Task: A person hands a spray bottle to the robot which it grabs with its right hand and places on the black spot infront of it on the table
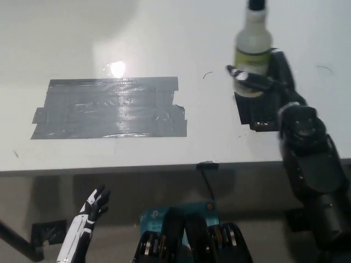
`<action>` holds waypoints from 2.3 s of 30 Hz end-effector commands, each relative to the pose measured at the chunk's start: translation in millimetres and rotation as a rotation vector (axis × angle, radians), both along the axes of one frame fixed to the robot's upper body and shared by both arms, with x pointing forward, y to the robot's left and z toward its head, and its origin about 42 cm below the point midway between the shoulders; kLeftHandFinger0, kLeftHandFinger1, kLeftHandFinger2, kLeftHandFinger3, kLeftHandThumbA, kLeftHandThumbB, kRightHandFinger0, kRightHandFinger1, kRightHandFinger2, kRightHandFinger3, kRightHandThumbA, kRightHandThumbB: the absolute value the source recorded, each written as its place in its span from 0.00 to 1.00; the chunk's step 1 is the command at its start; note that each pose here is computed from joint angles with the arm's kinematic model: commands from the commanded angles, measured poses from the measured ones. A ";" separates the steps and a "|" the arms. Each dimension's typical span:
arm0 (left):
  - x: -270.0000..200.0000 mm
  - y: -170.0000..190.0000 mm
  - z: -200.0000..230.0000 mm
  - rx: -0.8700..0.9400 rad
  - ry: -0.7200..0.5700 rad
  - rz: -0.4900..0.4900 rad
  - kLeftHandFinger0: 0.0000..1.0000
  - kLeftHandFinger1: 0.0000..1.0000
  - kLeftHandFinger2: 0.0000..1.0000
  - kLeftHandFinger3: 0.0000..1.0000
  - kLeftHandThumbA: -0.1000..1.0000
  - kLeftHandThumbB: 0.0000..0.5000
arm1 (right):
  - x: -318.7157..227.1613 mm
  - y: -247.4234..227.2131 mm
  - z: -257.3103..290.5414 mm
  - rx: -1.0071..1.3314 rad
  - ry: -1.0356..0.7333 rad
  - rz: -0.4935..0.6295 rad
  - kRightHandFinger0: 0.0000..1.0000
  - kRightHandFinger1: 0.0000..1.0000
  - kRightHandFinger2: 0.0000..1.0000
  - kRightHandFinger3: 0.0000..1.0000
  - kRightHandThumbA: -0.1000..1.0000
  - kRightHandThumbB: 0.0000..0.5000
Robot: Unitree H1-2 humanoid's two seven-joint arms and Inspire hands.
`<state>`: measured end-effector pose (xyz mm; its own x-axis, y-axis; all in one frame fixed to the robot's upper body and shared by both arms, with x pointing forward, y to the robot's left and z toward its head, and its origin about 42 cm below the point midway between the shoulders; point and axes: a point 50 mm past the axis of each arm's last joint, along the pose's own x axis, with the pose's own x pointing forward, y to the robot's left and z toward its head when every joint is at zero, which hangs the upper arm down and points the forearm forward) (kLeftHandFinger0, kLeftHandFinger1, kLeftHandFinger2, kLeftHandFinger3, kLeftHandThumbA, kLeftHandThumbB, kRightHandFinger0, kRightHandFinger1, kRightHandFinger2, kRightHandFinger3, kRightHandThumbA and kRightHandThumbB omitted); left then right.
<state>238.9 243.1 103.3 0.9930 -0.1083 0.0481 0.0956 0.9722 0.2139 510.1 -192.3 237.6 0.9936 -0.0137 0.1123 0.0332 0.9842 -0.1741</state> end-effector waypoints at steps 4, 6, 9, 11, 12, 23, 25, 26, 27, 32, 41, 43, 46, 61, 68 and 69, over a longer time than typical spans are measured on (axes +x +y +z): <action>-6.1 0.7 7.0 -0.032 -0.022 0.001 1.00 1.00 1.00 1.00 1.00 0.04 | 5.8 -30.5 41.2 -0.004 -0.319 -0.183 0.03 0.30 0.49 0.33 0.78 0.83; -5.2 1.0 7.2 -0.037 -0.025 -0.001 1.00 1.00 1.00 1.00 1.00 0.05 | 5.3 -33.8 36.9 -0.003 -0.333 -0.210 0.02 0.29 0.47 0.38 0.75 0.84; -4.8 0.4 8.0 -0.040 -0.023 -0.002 1.00 1.00 1.00 1.00 1.00 0.04 | 6.4 -33.4 31.9 0.019 -0.328 -0.228 0.03 0.28 0.46 0.36 0.71 0.83; -5.3 -0.4 7.9 -0.044 -0.022 0.001 1.00 1.00 1.00 1.00 1.00 0.02 | 7.9 -32.3 25.2 0.029 -0.303 -0.253 0.06 0.28 0.44 0.30 0.69 0.82; -5.4 -0.5 7.6 -0.042 -0.021 -0.001 1.00 1.00 1.00 1.00 1.00 0.03 | 8.3 -31.3 21.9 0.031 -0.299 -0.260 0.09 0.27 0.42 0.28 0.71 0.81; -4.4 -1.9 7.4 -0.038 -0.027 -0.004 1.00 1.00 1.00 1.00 1.00 0.00 | 10.4 -3.7 12.6 0.027 -0.320 -0.297 0.00 0.16 0.34 0.05 0.79 0.85; -4.1 -1.0 8.0 -0.040 -0.033 -0.004 1.00 1.00 1.00 1.00 1.00 0.00 | 11.0 0.6 13.3 0.039 -0.325 -0.303 0.01 0.18 0.35 0.11 0.80 0.89; -4.4 -1.1 8.0 -0.040 -0.030 -0.003 1.00 1.00 1.00 1.00 1.00 0.01 | 11.0 2.1 12.5 0.042 -0.347 -0.316 0.01 0.17 0.35 0.12 0.79 0.91; -4.5 -1.3 8.1 -0.040 -0.027 -0.002 1.00 1.00 1.00 1.00 1.00 0.02 | 10.9 3.2 11.9 0.047 -0.362 -0.327 0.01 0.17 0.35 0.12 0.79 0.91; -5.0 -1.8 7.2 -0.038 -0.026 -0.005 1.00 1.00 1.00 1.00 1.00 0.00 | 8.4 9.3 11.2 0.082 -0.424 -0.358 0.03 0.17 0.34 0.14 0.77 0.85; -6.7 -0.6 6.0 -0.031 -0.032 -0.006 1.00 1.00 1.00 1.00 1.00 0.00 | 3.4 16.4 22.6 0.113 -0.524 -0.380 0.00 0.05 0.24 0.14 0.77 0.87; -6.5 -0.9 6.6 -0.032 -0.031 -0.009 1.00 1.00 1.00 1.00 1.00 0.00 | 2.9 14.8 22.8 0.104 -0.532 -0.397 0.00 0.03 0.22 0.14 0.75 0.84; -6.7 -1.3 7.4 -0.033 -0.029 -0.007 1.00 1.00 1.00 1.00 1.00 0.00 | 1.6 13.7 22.5 0.096 -0.542 -0.409 0.00 0.01 0.23 0.16 0.73 0.79; -0.6 0.6 10.4 -0.019 -0.047 -0.004 1.00 1.00 1.00 1.00 1.00 0.02 | 6.9 17.2 13.2 0.047 -0.511 -0.430 0.00 0.01 0.19 0.08 0.76 0.78; 0.8 0.0 11.3 -0.011 -0.052 -0.003 1.00 1.00 1.00 1.00 1.00 0.03 | 2.2 27.2 4.7 0.104 -0.470 -0.362 0.00 0.06 0.28 0.21 0.71 0.72; 1.3 -0.2 11.8 -0.011 -0.053 -0.002 1.00 1.00 1.00 1.00 1.00 0.02 | 2.2 29.1 5.4 0.105 -0.471 -0.355 0.00 0.07 0.29 0.22 0.73 0.72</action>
<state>237.3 242.1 102.2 0.9936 -0.1042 0.0433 0.0938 0.9760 0.1964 502.3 -179.7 193.3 0.8294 -0.4166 0.3722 0.4787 0.8734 -0.0892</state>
